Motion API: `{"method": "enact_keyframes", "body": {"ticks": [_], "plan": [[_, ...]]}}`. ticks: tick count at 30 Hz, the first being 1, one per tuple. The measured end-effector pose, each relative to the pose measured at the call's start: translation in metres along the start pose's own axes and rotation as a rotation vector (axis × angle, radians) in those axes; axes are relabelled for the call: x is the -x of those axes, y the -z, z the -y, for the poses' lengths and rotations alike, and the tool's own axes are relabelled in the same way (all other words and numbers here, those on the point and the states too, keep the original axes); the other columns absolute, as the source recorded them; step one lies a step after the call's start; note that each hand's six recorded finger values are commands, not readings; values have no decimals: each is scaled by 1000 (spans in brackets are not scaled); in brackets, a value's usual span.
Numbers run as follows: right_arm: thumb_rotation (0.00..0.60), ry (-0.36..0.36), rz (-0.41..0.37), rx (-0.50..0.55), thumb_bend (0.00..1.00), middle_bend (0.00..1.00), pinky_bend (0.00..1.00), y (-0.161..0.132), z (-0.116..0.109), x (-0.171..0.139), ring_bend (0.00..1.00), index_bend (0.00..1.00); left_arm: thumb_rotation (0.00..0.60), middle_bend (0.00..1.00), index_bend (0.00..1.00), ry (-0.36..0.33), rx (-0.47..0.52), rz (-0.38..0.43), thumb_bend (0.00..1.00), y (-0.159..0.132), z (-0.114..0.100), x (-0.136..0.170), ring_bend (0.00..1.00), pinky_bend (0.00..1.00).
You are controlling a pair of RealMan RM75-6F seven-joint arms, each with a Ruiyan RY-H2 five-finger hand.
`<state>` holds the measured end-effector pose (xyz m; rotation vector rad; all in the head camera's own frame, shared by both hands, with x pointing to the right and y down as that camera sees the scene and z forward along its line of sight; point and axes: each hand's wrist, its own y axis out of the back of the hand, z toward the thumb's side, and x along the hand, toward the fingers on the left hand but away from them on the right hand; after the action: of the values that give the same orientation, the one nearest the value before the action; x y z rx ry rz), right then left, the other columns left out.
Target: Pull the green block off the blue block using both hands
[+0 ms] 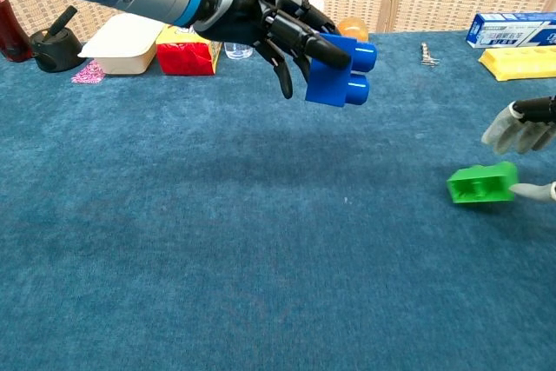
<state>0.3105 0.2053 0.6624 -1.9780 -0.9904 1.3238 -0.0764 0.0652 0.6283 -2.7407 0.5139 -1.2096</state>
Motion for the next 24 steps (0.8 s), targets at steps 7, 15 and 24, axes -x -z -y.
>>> {"method": "enact_keyframes", "body": {"ticks": [7, 15, 24], "plan": [[600, 52, -4, 13, 291, 349, 293, 1, -18, -5, 354, 291, 435, 368, 505, -17, -60, -6, 446, 11, 5, 3, 332, 418], [600, 139, -40, 23, 291, 362, 294, -4, -43, -11, 362, 291, 433, 367, 504, -60, -224, -31, 446, 28, 9, 10, 281, 327], [600, 165, -58, 24, 291, 364, 293, -9, -55, -10, 362, 291, 436, 311, 436, -125, -461, -83, 426, 53, 21, 21, 96, 135]]}}
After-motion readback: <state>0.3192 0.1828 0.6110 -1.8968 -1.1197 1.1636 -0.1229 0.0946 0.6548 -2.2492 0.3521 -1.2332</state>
